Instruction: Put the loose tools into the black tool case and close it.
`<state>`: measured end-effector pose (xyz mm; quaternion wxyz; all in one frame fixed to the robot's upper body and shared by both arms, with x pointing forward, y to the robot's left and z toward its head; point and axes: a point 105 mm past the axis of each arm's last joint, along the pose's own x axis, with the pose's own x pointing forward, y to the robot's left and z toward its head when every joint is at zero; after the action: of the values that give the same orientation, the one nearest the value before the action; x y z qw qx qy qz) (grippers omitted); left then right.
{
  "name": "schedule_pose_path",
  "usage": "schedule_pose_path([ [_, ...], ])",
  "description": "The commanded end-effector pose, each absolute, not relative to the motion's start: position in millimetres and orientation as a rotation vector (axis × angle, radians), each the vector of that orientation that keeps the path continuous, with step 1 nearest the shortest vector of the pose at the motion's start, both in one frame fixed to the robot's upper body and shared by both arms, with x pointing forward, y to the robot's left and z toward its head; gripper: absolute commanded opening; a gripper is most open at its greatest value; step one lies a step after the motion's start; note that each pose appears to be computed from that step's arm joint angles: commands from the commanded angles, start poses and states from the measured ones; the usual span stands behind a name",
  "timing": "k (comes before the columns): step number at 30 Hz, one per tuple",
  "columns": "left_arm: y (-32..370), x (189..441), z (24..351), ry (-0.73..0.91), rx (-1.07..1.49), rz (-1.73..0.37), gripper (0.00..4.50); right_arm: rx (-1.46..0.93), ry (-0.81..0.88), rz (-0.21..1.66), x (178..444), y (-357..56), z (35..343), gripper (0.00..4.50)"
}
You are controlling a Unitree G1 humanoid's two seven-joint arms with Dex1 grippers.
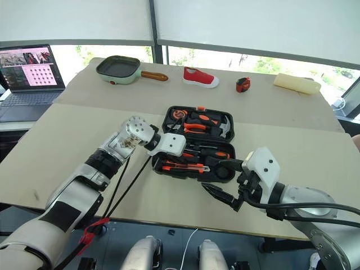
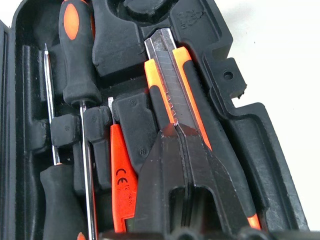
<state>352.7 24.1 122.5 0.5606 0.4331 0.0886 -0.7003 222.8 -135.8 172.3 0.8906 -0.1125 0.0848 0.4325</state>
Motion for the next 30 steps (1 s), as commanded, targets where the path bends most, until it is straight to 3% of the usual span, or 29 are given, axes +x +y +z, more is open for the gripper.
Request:
schedule_pose_path([
  [1, 31, 353, 106, 0.287, 1.017, -1.642, 0.02, -0.261, 0.125, 0.885, 220, -136, 182, 4.5],
  [4, 28, 354, 118, 0.257, 0.951, -1.629, 0.02, -0.271, 0.14, 0.874, 221, -140, 179, 4.5],
  [7, 30, 356, 151, 0.156, 0.786, -1.606, 0.02, -0.291, 0.181, 0.777, 225, -163, 173, 4.5],
  [10, 48, 351, 185, 0.072, 0.625, -1.593, 0.67, -0.285, 0.247, 0.626, 223, -207, 169, 4.5],
  [11, 57, 346, 193, 0.055, 0.583, -1.591, 1.21, -0.28, 0.267, 0.59, 220, -221, 169, 4.5],
  [12, 63, 343, 198, 0.047, 0.557, -1.591, 1.38, -0.276, 0.279, 0.57, 217, -229, 170, 4.5],
  [15, 80, 330, 209, 0.105, 0.436, -1.614, 2.56, -0.291, 0.32, 0.525, 209, -252, 170, 4.5],
  [18, 102, 299, 214, 0.17, 0.363, -1.684, 3.42, -0.301, 0.381, 0.497, 208, -274, 166, 4.5],
  [20, 107, 285, 213, 0.19, 0.367, -1.699, 4.29, -0.309, 0.401, 0.502, 213, -280, 163, 4.5],
  [22, 108, 279, 212, 0.197, 0.367, -1.689, 4.48, -0.311, 0.404, 0.508, 222, -280, 160, 4.5],
  [30, 109, 270, 197, 0.201, 0.434, -1.602, 4.48, -0.31, 0.458, 0.61, 265, -251, 128, 4.5],
])
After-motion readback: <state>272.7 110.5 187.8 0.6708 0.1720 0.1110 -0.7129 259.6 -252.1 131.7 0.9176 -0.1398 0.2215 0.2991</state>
